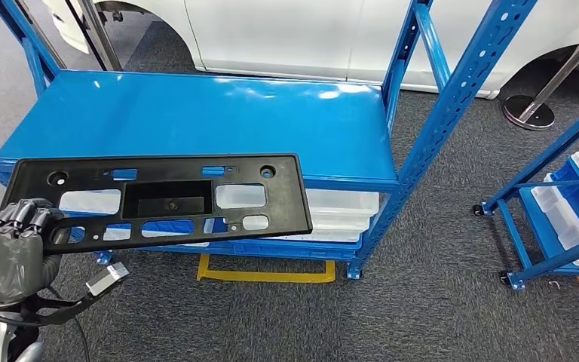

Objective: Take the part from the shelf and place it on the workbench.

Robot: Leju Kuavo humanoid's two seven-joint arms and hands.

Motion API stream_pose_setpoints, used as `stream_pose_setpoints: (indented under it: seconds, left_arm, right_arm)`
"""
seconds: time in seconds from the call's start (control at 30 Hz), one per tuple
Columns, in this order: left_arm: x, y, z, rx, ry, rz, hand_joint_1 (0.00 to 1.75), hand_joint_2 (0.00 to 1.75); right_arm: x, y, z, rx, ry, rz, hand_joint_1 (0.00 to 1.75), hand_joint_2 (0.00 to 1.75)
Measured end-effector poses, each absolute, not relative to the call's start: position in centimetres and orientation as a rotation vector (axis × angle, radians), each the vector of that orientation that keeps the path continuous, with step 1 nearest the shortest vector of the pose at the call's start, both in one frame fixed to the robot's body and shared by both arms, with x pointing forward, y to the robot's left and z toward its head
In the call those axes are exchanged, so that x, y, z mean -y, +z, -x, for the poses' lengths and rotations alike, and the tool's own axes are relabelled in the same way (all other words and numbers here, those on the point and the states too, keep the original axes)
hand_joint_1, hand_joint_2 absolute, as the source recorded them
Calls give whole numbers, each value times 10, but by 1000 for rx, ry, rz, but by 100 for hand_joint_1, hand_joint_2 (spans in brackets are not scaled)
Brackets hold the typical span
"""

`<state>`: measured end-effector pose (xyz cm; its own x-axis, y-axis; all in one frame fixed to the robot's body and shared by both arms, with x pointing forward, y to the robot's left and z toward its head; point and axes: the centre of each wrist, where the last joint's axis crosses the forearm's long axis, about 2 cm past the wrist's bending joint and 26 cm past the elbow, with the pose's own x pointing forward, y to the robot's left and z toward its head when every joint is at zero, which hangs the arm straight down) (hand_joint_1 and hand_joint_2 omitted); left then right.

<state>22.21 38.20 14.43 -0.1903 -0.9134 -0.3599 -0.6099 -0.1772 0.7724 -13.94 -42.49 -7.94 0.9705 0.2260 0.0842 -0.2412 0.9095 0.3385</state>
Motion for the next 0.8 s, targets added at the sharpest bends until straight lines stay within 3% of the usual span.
stream_pose_setpoints:
  seconds: [0.8]
  left_arm:
    - [-388, 149, -222, 1791, -1360, -1743, 175, 175]
  right_arm:
    - [427, -78, 140, 55, 220, -358, 0, 0]
